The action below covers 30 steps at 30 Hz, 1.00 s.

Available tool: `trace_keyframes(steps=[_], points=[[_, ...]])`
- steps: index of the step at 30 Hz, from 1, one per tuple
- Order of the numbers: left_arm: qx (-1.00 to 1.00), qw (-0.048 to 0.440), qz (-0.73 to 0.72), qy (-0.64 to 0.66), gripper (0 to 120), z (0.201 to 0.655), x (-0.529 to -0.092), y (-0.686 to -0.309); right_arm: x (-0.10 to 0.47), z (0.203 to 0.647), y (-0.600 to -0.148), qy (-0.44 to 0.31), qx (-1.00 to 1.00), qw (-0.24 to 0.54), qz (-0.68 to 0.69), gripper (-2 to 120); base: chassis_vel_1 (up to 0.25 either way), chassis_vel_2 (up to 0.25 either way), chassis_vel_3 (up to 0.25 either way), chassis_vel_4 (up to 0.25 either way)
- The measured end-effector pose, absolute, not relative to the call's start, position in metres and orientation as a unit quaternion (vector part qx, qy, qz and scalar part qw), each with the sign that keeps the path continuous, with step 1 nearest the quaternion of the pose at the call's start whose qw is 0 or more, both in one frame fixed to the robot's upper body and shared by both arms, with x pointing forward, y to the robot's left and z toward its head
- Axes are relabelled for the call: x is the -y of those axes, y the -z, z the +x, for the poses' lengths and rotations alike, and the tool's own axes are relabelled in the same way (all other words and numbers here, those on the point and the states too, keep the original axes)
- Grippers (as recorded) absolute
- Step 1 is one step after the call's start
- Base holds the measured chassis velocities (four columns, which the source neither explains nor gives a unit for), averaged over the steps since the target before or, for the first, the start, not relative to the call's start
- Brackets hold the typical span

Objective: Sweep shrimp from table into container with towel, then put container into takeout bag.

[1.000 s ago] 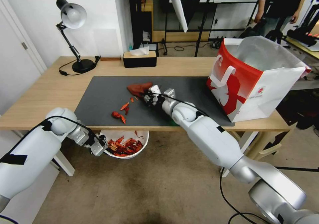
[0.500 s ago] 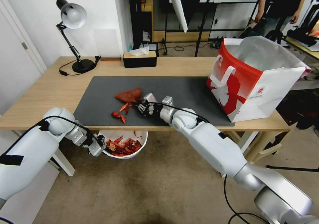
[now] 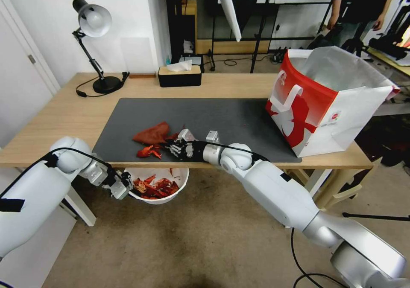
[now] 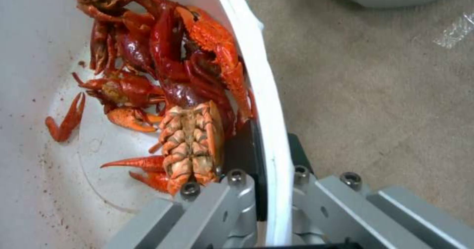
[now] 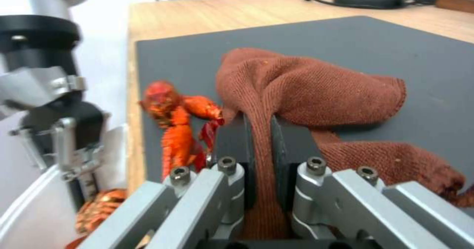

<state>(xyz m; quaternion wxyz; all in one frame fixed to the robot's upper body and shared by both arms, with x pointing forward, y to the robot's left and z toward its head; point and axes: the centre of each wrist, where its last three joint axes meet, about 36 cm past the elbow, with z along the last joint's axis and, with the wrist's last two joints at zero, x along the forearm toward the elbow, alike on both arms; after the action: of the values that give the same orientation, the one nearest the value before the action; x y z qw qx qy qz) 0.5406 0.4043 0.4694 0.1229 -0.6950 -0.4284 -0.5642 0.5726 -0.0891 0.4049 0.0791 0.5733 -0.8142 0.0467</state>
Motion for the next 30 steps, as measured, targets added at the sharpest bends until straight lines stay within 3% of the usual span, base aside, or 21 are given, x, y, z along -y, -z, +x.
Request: trace_keyframes(steps=[14,30], points=[[0.431,0.125,-0.692,0.565,0,0.54,-0.409,-0.472,0.105,0.57,-0.403,-0.046,0.77,0.078,0.632,6,0.0,0.0,0.0,0.0],[0.43,0.123,-0.692,0.567,0,0.536,-0.411,-0.475,0.119,0.536,-0.407,-0.039,0.745,0.081,0.661,6,0.0,0.0,0.0,0.0]])
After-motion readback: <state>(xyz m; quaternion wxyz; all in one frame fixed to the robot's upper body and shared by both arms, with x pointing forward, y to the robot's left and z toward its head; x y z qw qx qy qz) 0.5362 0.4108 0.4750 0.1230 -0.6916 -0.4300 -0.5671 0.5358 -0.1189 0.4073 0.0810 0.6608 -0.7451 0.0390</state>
